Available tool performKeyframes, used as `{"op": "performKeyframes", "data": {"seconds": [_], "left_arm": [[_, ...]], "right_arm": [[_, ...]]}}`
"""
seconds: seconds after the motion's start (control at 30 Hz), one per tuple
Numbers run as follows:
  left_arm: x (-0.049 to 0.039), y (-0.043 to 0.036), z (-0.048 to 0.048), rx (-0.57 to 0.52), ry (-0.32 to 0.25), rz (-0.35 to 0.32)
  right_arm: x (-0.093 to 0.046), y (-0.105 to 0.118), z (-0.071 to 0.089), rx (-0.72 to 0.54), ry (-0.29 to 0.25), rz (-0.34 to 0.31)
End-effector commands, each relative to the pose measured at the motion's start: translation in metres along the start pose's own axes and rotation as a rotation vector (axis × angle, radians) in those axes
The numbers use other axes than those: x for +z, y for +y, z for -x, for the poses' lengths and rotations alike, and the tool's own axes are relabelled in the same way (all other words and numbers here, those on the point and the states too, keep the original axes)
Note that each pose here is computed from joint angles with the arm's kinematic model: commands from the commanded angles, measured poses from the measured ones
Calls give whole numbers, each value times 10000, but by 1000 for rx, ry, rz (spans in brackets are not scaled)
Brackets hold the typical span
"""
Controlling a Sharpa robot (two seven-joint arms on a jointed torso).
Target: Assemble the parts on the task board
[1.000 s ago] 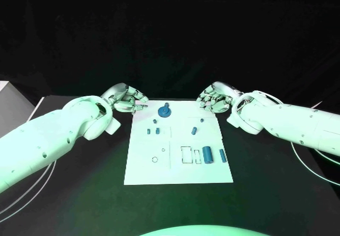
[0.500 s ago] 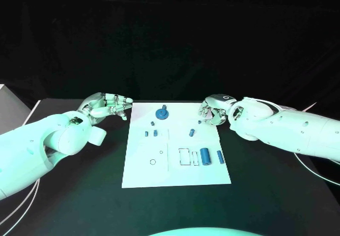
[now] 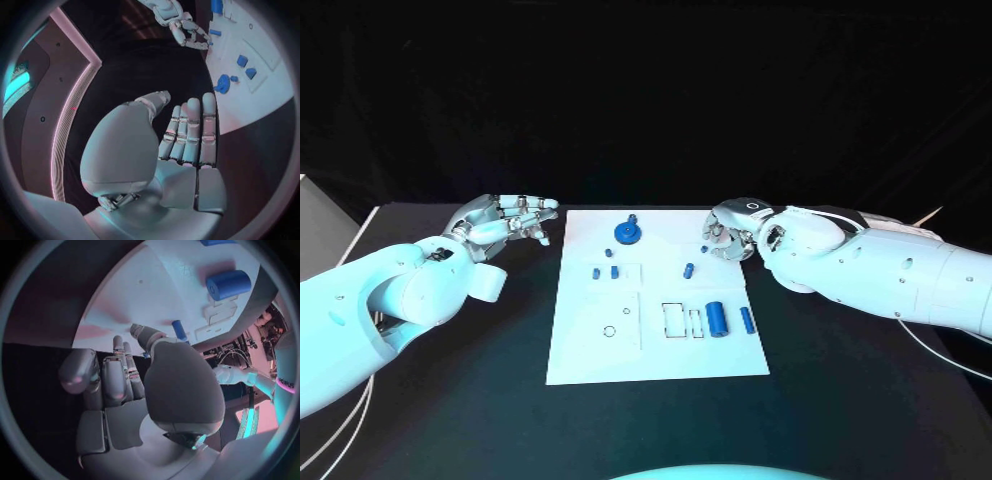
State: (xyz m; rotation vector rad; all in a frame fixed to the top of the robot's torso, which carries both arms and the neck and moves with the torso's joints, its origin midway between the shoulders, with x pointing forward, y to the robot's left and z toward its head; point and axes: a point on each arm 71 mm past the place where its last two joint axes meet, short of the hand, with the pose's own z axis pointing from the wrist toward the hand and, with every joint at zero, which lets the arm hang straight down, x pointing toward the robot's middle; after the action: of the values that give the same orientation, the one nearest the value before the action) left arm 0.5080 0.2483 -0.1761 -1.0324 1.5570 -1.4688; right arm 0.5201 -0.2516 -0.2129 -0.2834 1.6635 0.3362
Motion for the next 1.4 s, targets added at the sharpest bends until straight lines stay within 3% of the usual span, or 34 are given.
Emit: {"op": "performKeyframes", "data": {"seconds": [0.03, 1.17, 1.4], "left_arm": [[-1, -21, -9, -29, -8, -22], [1, -7, -9, -30, -6, -5], [0, -4, -7, -29, -5, -1]], "right_arm": [[7, 24, -40, -14, 7, 3], [63, 200, -199, 21, 48, 35], [56, 207, -183, -7, 3, 19]]}}
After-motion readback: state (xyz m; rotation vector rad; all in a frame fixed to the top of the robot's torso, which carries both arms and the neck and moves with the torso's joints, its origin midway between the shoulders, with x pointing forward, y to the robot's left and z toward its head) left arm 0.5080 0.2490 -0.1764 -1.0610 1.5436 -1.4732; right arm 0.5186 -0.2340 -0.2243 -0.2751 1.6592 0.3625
